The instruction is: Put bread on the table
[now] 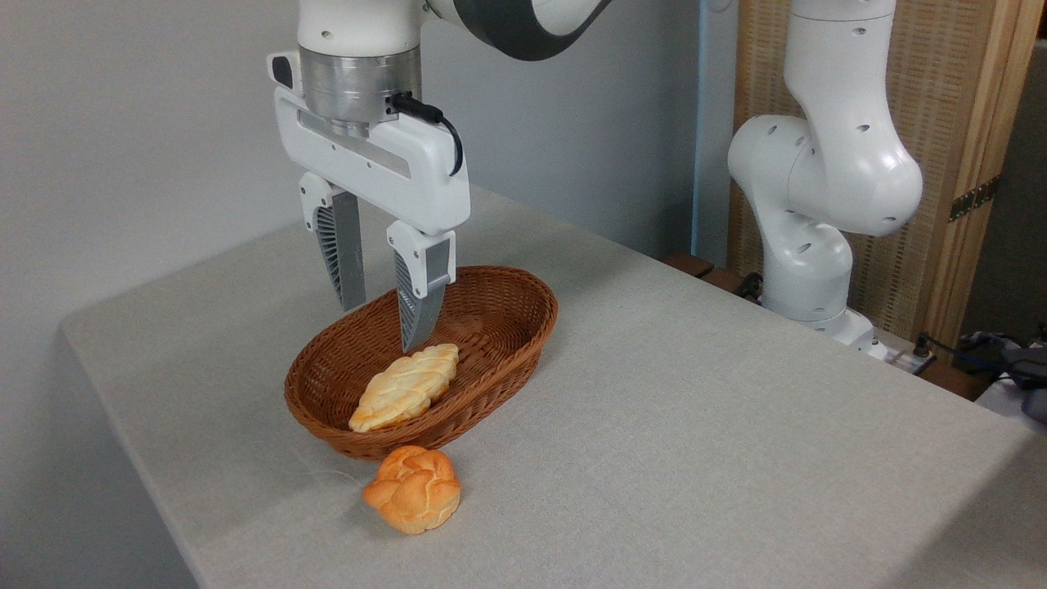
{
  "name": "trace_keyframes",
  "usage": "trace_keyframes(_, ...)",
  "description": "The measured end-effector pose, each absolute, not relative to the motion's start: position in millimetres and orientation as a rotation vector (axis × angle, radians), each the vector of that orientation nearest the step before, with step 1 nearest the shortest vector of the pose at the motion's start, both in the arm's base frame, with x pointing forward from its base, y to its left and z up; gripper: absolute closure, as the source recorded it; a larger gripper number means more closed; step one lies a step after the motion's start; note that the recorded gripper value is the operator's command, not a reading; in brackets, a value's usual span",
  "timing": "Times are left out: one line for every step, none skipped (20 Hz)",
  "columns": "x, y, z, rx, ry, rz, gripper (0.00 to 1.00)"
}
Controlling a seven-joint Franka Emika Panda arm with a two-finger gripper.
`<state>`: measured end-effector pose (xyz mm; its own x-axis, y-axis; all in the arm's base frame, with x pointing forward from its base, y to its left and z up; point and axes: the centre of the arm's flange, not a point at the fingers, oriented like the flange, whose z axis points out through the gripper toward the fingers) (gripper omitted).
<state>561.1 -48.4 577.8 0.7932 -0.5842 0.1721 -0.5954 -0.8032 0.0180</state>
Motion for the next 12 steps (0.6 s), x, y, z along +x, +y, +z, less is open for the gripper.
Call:
trace_keyframes(561.1,-48.4,577.7,2.907,-0.958,0.243,0.0)
trace_keyframes(561.1,-48.4,577.7,2.907,-0.958,0.242,0.0)
trace_keyframes(561.0,-48.5,577.7,2.907,-0.958,0.242,0.0)
trace_keyframes(561.0,-48.8,577.7,2.907,-0.958,0.242,0.0)
trace_keyframes(561.0,-48.9,577.7,2.906,-0.959,0.242,0.0)
trace_keyframes(560.9,-49.2,577.6,2.906,-0.96,0.241,0.0)
trace_keyframes(560.8,-49.9,577.5,2.905,-0.961,0.24,0.0)
trace_keyframes(560.6,-50.9,577.3,2.904,-0.964,0.238,0.0)
trace_keyframes(560.2,-52.8,576.9,2.902,-0.969,0.232,0.0)
trace_keyframes(558.9,-56.4,575.6,2.897,-0.978,0.217,0.0)
trace_keyframes(557.7,-60.1,574.0,2.892,-0.987,0.202,0.0)
trace_keyframes(556.3,-64.3,571.6,2.886,-0.998,0.186,0.0)
